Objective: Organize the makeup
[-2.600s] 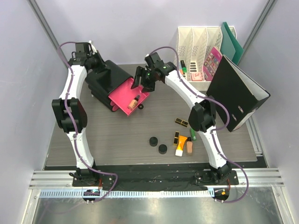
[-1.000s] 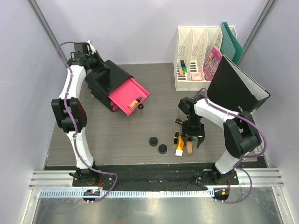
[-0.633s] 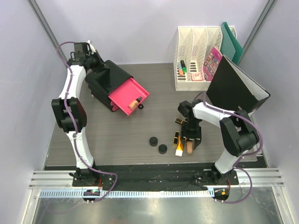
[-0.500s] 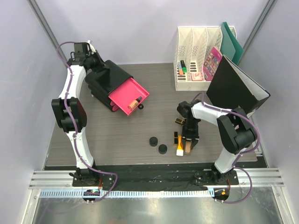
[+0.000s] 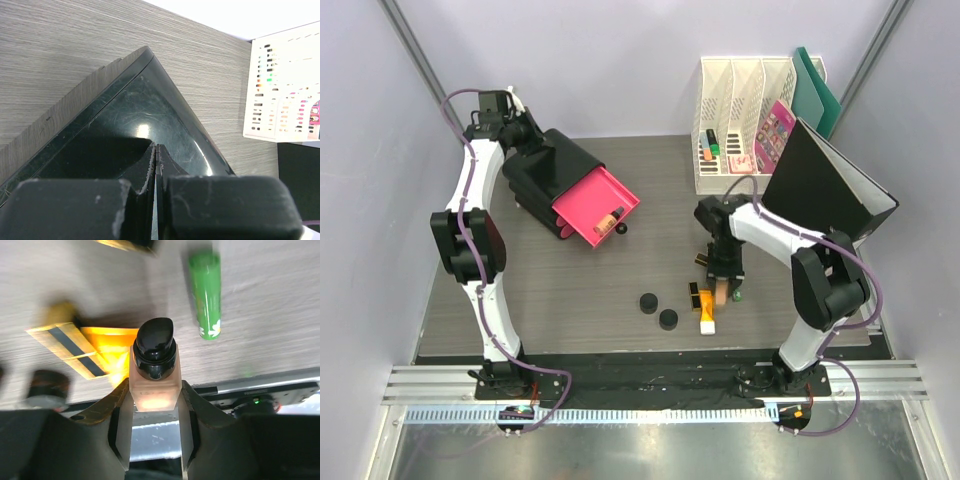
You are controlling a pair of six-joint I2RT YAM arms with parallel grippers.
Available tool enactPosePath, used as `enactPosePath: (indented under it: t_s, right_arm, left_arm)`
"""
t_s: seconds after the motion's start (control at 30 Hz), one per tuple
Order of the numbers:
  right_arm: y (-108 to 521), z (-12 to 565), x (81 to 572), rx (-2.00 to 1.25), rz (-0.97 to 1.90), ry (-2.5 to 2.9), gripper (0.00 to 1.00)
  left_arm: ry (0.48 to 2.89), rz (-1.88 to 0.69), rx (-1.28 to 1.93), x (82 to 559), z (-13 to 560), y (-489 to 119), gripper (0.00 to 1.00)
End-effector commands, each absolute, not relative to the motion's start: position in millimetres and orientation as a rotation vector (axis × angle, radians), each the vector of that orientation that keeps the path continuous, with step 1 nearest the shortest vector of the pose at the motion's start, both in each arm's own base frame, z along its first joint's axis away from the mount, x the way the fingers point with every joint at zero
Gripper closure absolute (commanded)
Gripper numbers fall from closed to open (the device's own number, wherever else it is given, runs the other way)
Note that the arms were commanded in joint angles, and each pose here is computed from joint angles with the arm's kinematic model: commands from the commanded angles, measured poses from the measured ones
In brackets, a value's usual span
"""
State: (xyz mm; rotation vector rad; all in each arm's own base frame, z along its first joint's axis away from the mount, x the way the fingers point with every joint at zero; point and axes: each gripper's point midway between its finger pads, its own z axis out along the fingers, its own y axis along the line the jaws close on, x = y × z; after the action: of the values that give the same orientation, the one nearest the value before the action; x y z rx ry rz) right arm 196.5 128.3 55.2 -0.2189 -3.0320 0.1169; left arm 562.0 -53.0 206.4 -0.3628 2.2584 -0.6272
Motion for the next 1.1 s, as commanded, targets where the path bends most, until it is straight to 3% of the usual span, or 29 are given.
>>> enactPosePath:
  t_s: [0.0, 0.27, 0.47, 0.77, 1.07]
  right_arm:
    - [137, 121, 248, -0.116, 0.086, -3.24, 0.99]
    - [224, 193, 370, 0.006, -0.402, -3.497, 0.99]
    - [287, 231, 422, 0.079, -0.81, -3.538, 0.99]
    - [373, 254, 427, 0.263, -1.354, -3.395, 0.99]
    - [422, 252, 400, 0.421, -1.519, -3.24, 0.99]
  left_arm:
    - [2.672, -0.483, -0.52, 503, 91, -36, 1.0]
    - [2.673, -0.489, -0.528, 501, 92, -37, 1.0]
    - [2.661, -0.529, -0.548, 503, 92, -41, 1.0]
    - [2.656, -0.534, -0.544, 503, 97, -42, 1.0]
    - [2.679, -0.532, -0.539, 498, 91, -42, 1.0]
